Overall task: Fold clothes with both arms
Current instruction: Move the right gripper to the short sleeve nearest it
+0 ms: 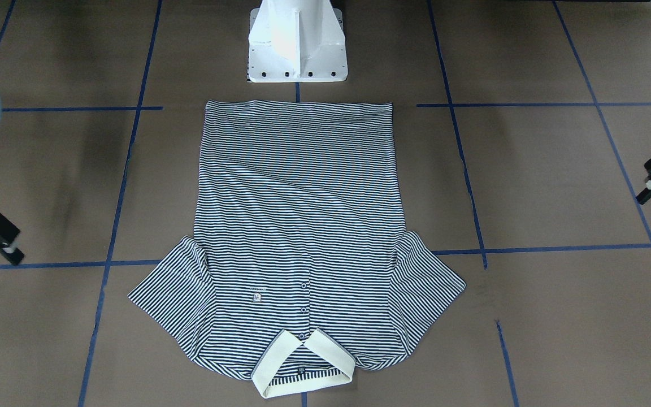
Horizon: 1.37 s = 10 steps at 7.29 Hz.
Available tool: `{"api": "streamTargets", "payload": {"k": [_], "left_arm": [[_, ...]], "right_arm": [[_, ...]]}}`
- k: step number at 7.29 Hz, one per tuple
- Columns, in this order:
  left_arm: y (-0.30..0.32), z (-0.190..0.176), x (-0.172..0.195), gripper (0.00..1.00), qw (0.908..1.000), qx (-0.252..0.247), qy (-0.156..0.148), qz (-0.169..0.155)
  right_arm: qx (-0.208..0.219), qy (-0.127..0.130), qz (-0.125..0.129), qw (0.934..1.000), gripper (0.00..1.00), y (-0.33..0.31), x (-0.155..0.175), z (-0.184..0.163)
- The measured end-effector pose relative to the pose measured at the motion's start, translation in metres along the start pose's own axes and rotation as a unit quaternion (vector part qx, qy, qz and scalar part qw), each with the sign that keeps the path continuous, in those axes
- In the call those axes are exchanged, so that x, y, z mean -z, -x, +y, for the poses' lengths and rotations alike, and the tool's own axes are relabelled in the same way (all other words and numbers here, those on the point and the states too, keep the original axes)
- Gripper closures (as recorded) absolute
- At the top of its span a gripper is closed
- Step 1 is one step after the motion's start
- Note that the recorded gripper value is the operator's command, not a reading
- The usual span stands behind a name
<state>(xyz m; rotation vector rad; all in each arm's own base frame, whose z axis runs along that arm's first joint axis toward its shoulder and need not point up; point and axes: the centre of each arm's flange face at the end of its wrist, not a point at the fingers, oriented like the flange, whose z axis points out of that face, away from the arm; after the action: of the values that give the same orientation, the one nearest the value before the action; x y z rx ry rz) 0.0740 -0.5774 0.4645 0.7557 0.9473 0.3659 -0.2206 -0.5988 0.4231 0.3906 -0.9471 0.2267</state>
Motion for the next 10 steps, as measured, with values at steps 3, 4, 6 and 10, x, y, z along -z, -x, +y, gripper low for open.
{"api": "streamTargets", "payload": {"k": [3,4,6,10], "left_arm": [[-0.012,0.003,-0.021,0.00,1.0000,0.005,0.004,-0.002],[-0.014,0.003,-0.024,0.00,1.0000,0.006,0.005,-0.001],[-0.016,0.003,-0.025,0.00,1.0000,0.006,0.005,0.000],[-0.020,0.002,-0.031,0.00,0.9998,0.017,0.006,0.000]], "right_arm": [[-0.020,-0.005,0.015,0.9997,0.36,0.084,-0.076,0.013],[-0.020,-0.006,0.029,0.9994,0.37,0.090,-0.094,0.015],[-0.010,-0.013,0.056,0.9983,0.39,0.100,-0.128,0.028],[0.007,-0.010,0.074,0.9972,0.41,0.101,-0.152,0.056]]}}
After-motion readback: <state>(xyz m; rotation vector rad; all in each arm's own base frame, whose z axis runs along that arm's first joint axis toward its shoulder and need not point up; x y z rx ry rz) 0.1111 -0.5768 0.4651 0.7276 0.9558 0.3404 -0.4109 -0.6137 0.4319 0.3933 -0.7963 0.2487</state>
